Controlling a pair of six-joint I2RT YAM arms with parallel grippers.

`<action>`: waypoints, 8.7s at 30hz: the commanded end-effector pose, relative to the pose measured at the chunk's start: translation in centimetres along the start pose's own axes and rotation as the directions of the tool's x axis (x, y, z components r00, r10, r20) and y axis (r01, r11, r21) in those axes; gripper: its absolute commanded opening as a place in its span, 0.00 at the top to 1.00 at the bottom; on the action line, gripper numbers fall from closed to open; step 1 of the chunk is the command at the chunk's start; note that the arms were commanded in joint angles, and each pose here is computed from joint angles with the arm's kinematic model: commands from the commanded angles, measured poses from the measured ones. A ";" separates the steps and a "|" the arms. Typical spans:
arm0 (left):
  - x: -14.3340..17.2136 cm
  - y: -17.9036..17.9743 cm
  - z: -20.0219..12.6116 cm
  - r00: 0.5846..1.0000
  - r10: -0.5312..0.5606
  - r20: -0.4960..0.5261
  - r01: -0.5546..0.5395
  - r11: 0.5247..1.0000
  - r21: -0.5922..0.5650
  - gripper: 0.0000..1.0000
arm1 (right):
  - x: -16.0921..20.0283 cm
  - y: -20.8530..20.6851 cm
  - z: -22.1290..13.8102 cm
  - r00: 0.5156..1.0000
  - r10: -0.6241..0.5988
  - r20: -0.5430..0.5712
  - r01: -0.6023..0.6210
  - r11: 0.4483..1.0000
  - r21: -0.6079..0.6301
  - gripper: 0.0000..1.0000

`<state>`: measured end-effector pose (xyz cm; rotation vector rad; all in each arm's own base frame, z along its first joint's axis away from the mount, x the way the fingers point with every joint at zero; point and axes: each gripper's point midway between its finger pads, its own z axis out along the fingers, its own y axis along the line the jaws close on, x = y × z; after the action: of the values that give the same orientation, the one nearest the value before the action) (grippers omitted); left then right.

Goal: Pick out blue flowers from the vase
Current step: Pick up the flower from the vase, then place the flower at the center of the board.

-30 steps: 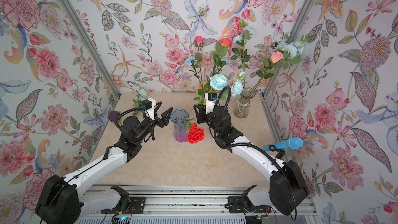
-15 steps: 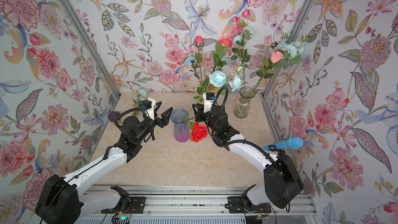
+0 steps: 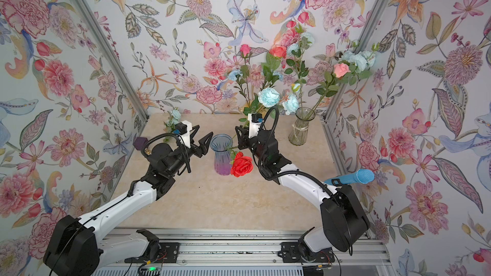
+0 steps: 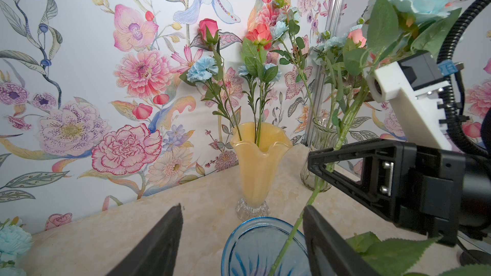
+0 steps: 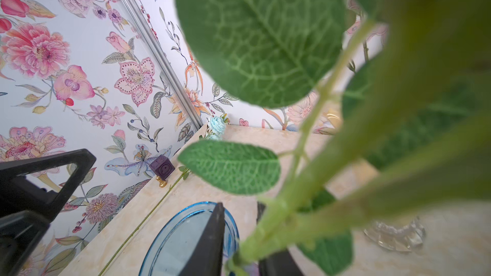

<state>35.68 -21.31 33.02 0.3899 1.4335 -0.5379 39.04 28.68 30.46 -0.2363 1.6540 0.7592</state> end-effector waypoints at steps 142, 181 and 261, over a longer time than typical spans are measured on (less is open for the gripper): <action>-3.2 0.5 -4.8 0.968 -0.251 -0.014 0.234 0.879 0.416 0.81 | 0.3 20.8 2.0 0.843 -0.395 -0.365 -0.016 0.661 -0.751 1.00; -2.4 14.3 -5.2 0.889 -0.080 -0.450 -0.105 0.922 -0.373 1.00 | -12.4 8.7 -10.0 0.978 -0.134 0.161 0.180 0.931 -0.317 0.00; 10.6 19.4 0.8 0.788 -0.279 -0.548 -0.073 0.842 -0.534 0.29 | -10.7 -0.7 -9.1 0.992 -0.116 0.046 0.120 0.986 -0.114 0.00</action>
<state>46.91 -2.80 16.04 0.0206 2.3621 0.1673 33.67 20.79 40.41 -0.4229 1.5268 0.8432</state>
